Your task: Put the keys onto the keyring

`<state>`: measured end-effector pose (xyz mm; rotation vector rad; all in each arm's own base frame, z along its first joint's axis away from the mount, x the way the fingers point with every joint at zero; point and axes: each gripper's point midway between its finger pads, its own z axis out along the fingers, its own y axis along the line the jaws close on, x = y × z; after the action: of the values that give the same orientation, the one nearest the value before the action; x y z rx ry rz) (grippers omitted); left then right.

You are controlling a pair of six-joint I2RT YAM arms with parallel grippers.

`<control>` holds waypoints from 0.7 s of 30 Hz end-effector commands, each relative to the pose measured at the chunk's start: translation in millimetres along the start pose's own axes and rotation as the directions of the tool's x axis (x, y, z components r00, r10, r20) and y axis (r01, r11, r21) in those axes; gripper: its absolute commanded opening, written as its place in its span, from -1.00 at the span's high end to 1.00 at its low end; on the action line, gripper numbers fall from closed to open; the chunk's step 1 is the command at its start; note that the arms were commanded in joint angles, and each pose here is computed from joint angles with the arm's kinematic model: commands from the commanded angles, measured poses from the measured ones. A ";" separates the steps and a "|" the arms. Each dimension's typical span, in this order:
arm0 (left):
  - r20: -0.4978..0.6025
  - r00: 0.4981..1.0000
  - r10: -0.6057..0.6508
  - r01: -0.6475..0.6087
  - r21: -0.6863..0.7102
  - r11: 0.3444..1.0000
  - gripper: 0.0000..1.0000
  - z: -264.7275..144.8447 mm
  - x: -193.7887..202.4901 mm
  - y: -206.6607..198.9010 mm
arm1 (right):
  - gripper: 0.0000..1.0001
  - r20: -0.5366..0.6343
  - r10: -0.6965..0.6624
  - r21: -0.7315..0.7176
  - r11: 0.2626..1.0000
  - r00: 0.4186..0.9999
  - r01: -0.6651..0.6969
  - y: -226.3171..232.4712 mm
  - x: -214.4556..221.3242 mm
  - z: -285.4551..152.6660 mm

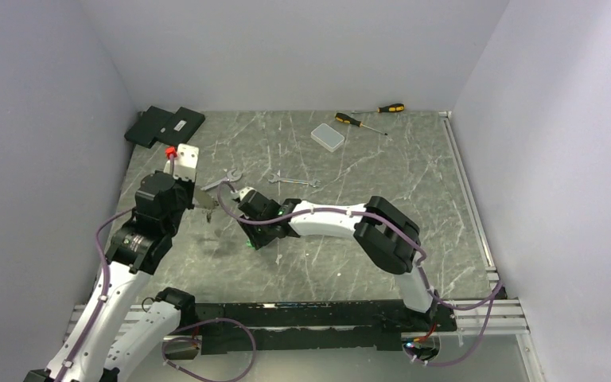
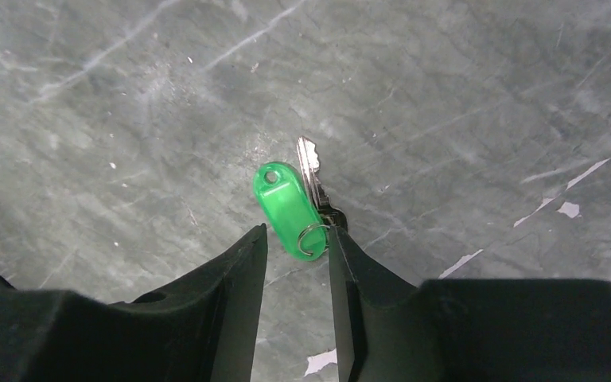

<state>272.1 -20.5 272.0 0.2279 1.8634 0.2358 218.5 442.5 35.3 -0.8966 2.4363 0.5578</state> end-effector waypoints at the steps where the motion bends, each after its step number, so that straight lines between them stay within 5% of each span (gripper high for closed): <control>1: 0.082 0.995 -0.049 0.050 -0.007 0.999 1.00 -3.4 -19.4 3.7 | 0.24 -0.013 -0.023 0.050 0.998 1.000 0.024 1.4 -4.6 -2.1; 9: 0.083 0.995 -0.050 0.050 -0.002 0.999 1.00 -3.6 -19.1 2.8 | 0.33 -0.033 -0.052 0.084 0.995 0.998 0.055 -2.8 1.9 0.9; 21: 0.075 0.996 -0.045 0.044 0.022 0.999 1.00 0.4 -17.5 -3.0 | 1.00 0.011 -0.085 0.138 0.987 0.996 0.083 -16.6 -4.9 -14.2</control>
<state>271.5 -24.3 270.9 0.2351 1.8597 0.2092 219.4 432.5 22.6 -0.9508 2.4463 0.3960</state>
